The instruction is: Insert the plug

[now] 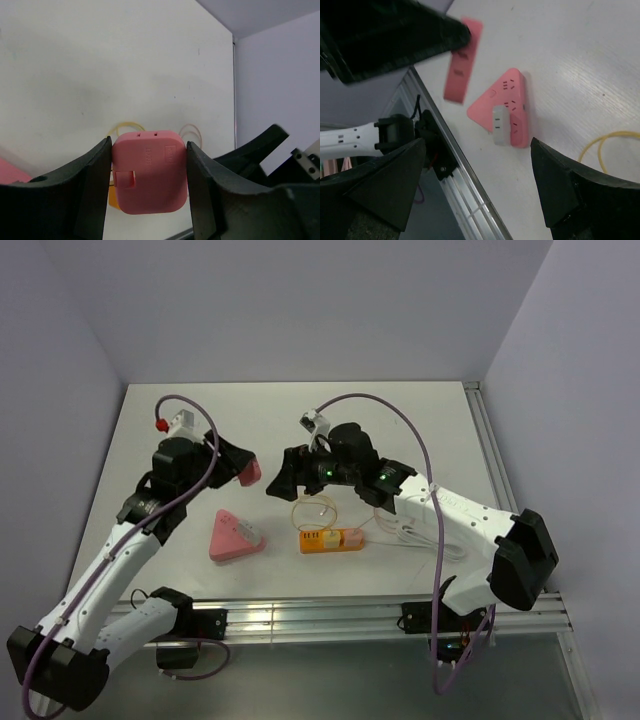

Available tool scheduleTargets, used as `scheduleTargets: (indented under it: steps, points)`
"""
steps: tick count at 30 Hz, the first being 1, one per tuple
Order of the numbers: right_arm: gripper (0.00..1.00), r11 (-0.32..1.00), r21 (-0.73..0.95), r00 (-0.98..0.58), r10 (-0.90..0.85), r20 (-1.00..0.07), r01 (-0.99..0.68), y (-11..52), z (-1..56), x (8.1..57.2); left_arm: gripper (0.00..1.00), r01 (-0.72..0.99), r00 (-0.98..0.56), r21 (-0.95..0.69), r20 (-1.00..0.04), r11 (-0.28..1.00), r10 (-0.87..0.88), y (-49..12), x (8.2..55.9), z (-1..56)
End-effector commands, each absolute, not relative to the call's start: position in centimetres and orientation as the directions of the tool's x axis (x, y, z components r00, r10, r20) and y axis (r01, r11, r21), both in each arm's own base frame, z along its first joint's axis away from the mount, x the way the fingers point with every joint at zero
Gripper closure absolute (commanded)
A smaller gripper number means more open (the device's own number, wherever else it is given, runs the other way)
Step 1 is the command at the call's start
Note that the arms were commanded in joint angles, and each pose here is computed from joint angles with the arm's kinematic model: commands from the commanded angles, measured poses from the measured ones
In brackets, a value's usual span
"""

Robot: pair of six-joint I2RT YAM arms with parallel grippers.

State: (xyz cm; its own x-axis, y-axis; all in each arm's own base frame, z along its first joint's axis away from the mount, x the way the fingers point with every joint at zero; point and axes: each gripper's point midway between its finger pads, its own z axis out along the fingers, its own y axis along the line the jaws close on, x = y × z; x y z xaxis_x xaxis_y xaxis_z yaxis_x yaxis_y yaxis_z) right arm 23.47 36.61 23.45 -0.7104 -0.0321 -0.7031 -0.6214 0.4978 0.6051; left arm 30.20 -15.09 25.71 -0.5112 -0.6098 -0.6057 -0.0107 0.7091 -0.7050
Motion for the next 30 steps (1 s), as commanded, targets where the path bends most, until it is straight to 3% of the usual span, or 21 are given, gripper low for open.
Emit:
scheduleTargets:
  steps: [1, 10, 16, 27, 30]
  points:
    - [0.08, 0.441, 0.607, -0.628, 0.120, -0.769, -0.660, 38.8, 29.0, 24.6, 1.00, -0.046, -0.469, -0.770, -0.546, 0.636, -0.695, -16.1, 28.9, 26.2]
    - [0.16, 0.519, 0.598, -0.627, 0.145, -0.766, -0.610, 40.2, 28.5, 25.2, 1.00, -0.128, -0.420, -0.807, -0.483, 0.577, -0.768, -16.5, 26.4, 25.1]
    - [0.30, 0.556, 0.569, -0.602, 0.148, -0.785, -0.606, 40.4, 28.2, 25.3, 1.00, -0.147, -0.396, -0.835, -0.441, 0.530, -0.805, -16.7, 25.1, 24.7]
    - [0.36, 0.544, 0.561, -0.593, 0.137, -0.793, -0.624, 41.8, 27.9, 24.5, 1.00, -0.155, -0.411, -0.842, -0.421, 0.517, -0.809, -17.5, 24.6, 24.8]
    - [0.44, 0.552, 0.553, -0.602, 0.112, -0.791, -0.624, 42.3, 27.4, 24.5, 1.00, -0.155, -0.406, -0.833, -0.437, 0.532, -0.803, -17.6, 24.4, 24.9]
